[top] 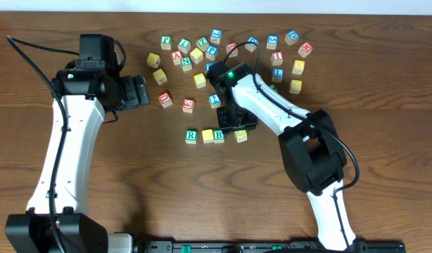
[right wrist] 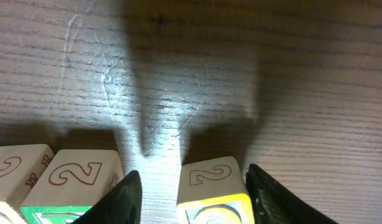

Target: Spell out ROBOT

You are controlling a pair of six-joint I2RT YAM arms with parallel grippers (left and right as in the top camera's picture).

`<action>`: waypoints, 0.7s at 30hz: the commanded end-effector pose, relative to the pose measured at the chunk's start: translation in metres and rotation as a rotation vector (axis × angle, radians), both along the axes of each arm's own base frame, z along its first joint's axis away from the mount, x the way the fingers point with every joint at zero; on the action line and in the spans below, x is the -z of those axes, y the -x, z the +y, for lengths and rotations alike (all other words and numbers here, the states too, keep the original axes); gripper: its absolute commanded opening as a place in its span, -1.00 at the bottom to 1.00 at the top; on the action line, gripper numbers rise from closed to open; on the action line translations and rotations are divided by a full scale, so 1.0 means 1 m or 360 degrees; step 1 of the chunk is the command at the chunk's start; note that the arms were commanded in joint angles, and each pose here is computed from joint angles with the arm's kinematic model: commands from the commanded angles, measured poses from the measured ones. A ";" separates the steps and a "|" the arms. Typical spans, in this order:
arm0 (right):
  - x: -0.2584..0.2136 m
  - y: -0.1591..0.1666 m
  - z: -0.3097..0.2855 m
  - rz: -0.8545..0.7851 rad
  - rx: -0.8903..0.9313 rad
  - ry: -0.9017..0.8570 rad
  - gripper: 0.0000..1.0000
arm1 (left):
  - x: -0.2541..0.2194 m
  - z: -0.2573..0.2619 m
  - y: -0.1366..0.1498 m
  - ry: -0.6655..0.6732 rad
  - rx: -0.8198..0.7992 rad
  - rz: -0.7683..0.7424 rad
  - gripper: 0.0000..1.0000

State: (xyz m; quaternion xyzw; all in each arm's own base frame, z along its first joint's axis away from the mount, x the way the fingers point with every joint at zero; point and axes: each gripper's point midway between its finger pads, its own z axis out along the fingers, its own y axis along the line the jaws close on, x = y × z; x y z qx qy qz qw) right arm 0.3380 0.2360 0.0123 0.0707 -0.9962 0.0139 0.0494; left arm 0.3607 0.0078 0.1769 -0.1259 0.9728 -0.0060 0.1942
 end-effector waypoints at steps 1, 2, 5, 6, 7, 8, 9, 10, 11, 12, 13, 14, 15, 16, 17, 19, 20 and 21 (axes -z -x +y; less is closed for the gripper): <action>-0.005 -0.002 -0.002 -0.0022 0.0003 0.0004 0.01 | -0.008 0.002 -0.003 -0.0023 0.0012 -0.0034 0.95; -0.005 -0.003 -0.003 -0.0026 0.0003 0.0008 -0.09 | -0.008 0.002 -0.003 -0.0023 0.0012 -0.0034 0.95; -0.007 -0.018 -0.027 -0.0196 0.0139 0.0247 -0.21 | -0.008 0.002 -0.003 -0.0023 0.0012 -0.0034 0.95; -0.007 -0.018 -0.026 -0.0211 0.0142 0.0262 -0.21 | -0.008 0.002 -0.003 -0.0022 0.0012 -0.0034 0.96; -0.007 -0.017 -0.022 -0.0195 0.0115 0.0232 -0.19 | -0.008 0.002 -0.003 -0.0023 0.0012 -0.0034 0.95; -0.005 -0.012 -0.009 -0.0149 0.0012 0.0138 -0.13 | -0.008 0.002 -0.003 -0.0023 0.0012 -0.0034 0.95; -0.004 -0.007 0.003 -0.0100 -0.0099 0.0034 -0.07 | -0.008 0.002 -0.003 -0.0022 0.0012 -0.0034 0.96; -0.004 -0.008 0.005 -0.0100 -0.0060 0.0021 -0.06 | -0.008 0.002 -0.003 -0.0023 0.0012 -0.0034 0.95; -0.004 -0.014 -0.006 -0.0146 0.0083 0.0098 -0.07 | -0.008 0.002 -0.003 -0.0023 0.0012 -0.0034 0.95; -0.006 -0.018 -0.017 -0.0194 0.0184 0.0182 -0.05 | -0.008 0.002 -0.003 -0.0022 0.0012 -0.0034 0.95; -0.005 -0.019 -0.018 -0.0194 0.0194 0.0179 -0.01 | -0.008 0.002 -0.003 -0.0023 0.0012 -0.0034 0.95; -0.005 -0.017 -0.012 -0.0163 0.0157 0.0128 -0.01 | -0.008 0.002 -0.003 -0.0023 0.0012 -0.0034 0.95; -0.004 -0.013 0.001 -0.0108 0.0089 0.0011 0.03 | -0.008 0.002 -0.003 -0.0023 0.0012 -0.0034 0.95; -0.004 -0.011 0.006 -0.0080 0.0071 -0.0040 0.04 | -0.008 0.002 -0.003 -0.0023 0.0012 -0.0034 0.95; -0.003 -0.012 0.003 -0.0093 0.0079 -0.0021 0.01 | -0.008 0.002 -0.003 -0.0023 0.0012 -0.0034 0.95; -0.006 -0.021 -0.023 -0.0211 0.0213 0.0211 0.03 | -0.008 0.002 -0.003 -0.0023 0.0012 -0.0034 0.96; -0.007 -0.020 -0.030 -0.0235 0.0254 0.0282 0.07 | -0.008 0.002 -0.003 -0.0023 0.0012 -0.0034 0.95; -0.007 -0.017 -0.026 -0.0206 0.0242 0.0259 0.09 | -0.008 0.002 -0.003 -0.0023 0.0012 -0.0034 0.95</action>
